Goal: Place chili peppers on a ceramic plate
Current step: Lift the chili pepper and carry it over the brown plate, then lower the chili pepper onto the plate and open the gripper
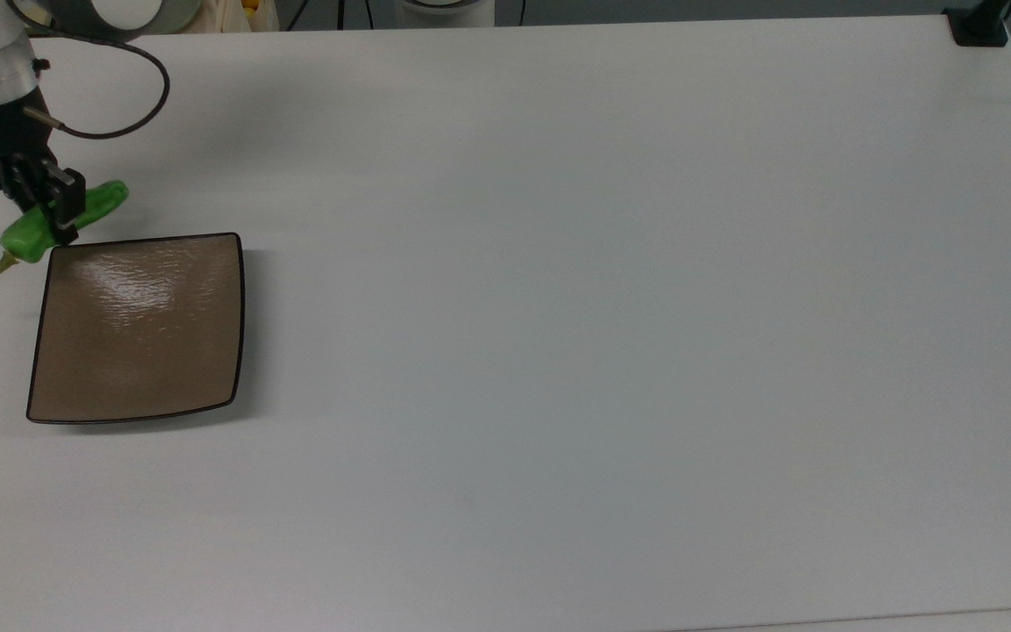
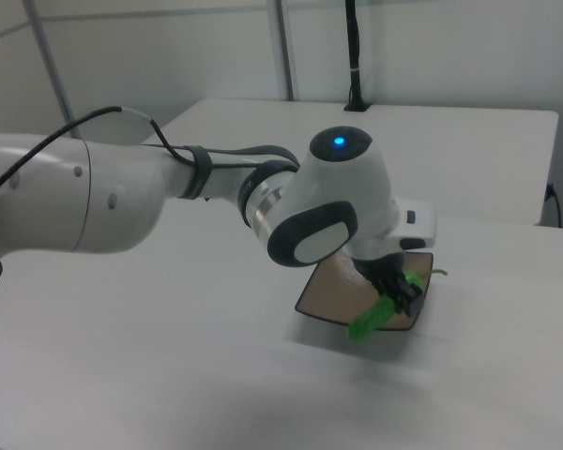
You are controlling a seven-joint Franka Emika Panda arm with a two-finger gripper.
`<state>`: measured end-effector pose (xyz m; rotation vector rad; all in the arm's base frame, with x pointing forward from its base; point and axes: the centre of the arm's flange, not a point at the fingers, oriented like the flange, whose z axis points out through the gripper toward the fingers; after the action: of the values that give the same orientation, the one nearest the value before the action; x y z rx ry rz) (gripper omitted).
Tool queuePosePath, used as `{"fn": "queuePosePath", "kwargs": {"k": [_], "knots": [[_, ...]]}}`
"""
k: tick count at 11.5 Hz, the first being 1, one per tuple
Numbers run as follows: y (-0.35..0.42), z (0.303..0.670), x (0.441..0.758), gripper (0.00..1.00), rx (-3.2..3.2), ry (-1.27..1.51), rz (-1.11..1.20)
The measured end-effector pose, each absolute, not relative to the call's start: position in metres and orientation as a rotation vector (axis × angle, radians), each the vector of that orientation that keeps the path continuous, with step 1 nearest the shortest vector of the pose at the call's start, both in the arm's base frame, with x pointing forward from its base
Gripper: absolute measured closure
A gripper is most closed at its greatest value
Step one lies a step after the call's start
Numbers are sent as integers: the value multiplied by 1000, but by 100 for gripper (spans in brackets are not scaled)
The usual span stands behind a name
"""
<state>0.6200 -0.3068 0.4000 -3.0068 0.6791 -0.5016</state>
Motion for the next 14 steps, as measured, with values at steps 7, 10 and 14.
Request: {"fn": "queuePosePath", "kwargs": {"k": [7, 10, 14], "knots": [[-229, 399, 671, 47, -2829, 890, -588], [-228, 393, 677, 1, -2790, 963, -623], [-226, 400, 680, 0, -2784, 959, -641]]}}
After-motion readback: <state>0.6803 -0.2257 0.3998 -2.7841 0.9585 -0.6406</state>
